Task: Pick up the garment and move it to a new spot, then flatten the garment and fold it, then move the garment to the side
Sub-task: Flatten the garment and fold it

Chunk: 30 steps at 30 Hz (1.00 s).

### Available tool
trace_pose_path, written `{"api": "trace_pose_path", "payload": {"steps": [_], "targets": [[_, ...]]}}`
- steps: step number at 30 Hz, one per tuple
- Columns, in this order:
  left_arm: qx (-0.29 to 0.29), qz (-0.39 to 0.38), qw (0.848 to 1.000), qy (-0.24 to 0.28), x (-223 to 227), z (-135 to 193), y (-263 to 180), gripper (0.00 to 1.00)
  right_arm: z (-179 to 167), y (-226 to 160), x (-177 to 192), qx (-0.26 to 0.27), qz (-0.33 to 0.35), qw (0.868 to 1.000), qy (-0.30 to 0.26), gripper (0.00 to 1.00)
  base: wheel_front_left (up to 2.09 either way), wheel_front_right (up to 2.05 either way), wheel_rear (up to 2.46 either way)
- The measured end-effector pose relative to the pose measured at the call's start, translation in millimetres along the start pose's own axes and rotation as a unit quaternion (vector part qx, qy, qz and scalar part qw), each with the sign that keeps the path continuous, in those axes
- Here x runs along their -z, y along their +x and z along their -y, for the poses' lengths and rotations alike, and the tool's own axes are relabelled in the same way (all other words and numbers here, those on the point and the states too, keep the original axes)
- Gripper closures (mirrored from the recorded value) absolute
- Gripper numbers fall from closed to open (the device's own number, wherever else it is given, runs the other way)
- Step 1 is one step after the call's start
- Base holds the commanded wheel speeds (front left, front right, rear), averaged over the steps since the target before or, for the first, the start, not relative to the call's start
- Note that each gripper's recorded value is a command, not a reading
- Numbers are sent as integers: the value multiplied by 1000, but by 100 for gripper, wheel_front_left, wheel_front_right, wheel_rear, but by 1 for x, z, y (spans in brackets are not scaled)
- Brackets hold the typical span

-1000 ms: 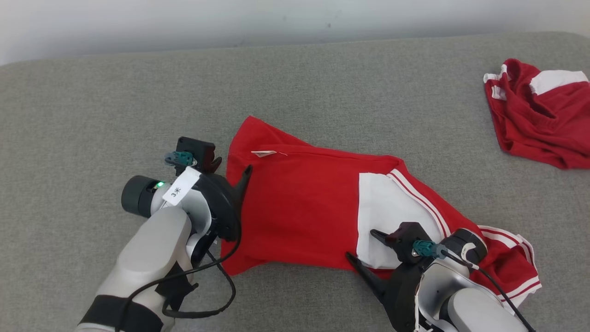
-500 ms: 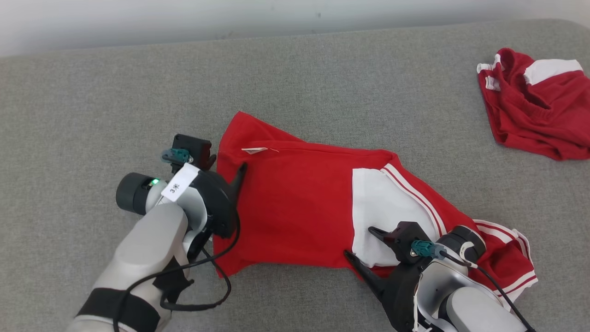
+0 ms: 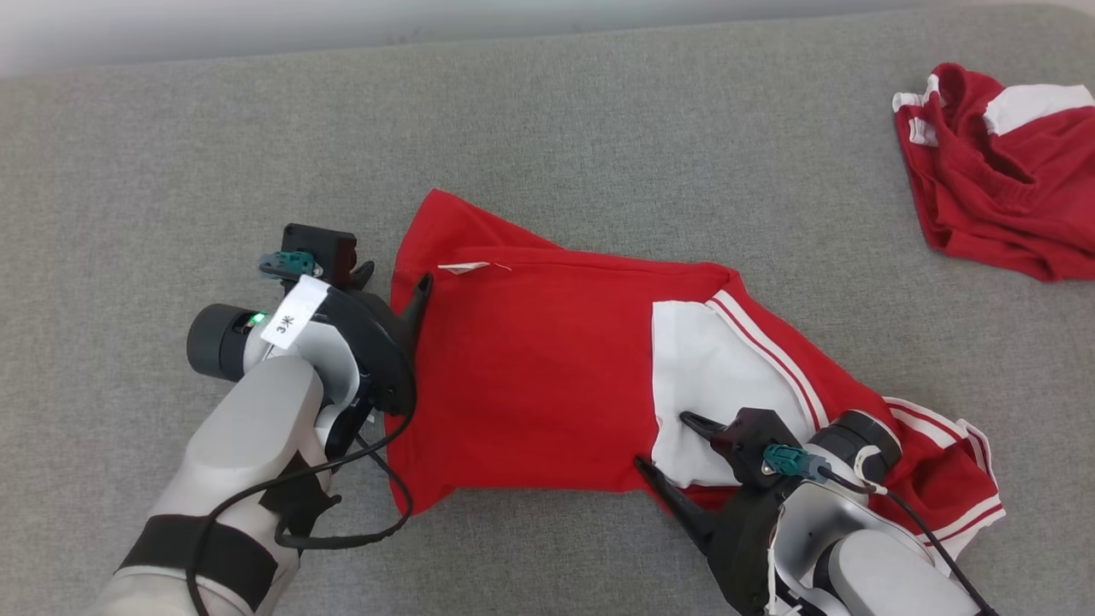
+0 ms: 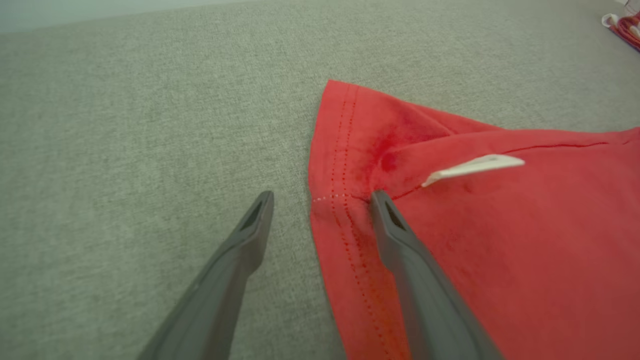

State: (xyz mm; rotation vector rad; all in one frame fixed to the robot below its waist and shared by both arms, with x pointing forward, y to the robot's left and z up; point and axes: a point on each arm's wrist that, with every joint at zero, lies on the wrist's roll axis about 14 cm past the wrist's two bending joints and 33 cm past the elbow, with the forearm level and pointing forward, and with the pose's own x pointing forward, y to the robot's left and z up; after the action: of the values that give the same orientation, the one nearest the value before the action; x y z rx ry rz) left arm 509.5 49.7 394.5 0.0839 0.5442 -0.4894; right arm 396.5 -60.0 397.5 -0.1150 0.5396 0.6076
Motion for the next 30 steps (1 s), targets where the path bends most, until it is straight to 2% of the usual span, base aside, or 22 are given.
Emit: {"api": "trace_pose_path", "payload": {"steps": [1,2,3,4,5,6,12,15,17,22,30], "targets": [[0,-2,1000,-4,2,0,1,0,0,0,0,0,0,1000,1,0,0,0,0],[1,-3,1000,-5,3,0,2,12,1,1,1,0,-1,1000,1,0,0,0,0],[3,-5,1000,-3,4,1,3,60,1,2,1,-1,-2,1000,2,8,0,0,0],[4,-5,1000,-6,5,2,4,89,1,2,2,-1,-2,1000,2,55,0,0,0],[5,-4,1000,-6,5,2,4,100,2,3,1,0,-1,1000,1,88,0,0,0],[6,-4,1000,-2,4,3,5,100,4,4,-1,1,0,1000,-1,100,0,0,0],[7,10,1000,2,-3,2,2,100,7,8,-9,2,18,1000,6,100,0,0,0],[-2,31,999,-28,-12,-3,-2,100,5,10,-26,0,53,997,61,100,0,0,0],[-12,48,998,-48,-20,-11,-6,100,4,8,-35,0,70,995,76,100,0,0,0],[-38,87,990,-103,-39,-34,-22,100,26,-5,-50,23,109,986,123,100,0,0,0],[-33,87,989,-111,-31,-30,-38,100,46,-31,-50,51,149,965,208,100,0,0,0]]}}
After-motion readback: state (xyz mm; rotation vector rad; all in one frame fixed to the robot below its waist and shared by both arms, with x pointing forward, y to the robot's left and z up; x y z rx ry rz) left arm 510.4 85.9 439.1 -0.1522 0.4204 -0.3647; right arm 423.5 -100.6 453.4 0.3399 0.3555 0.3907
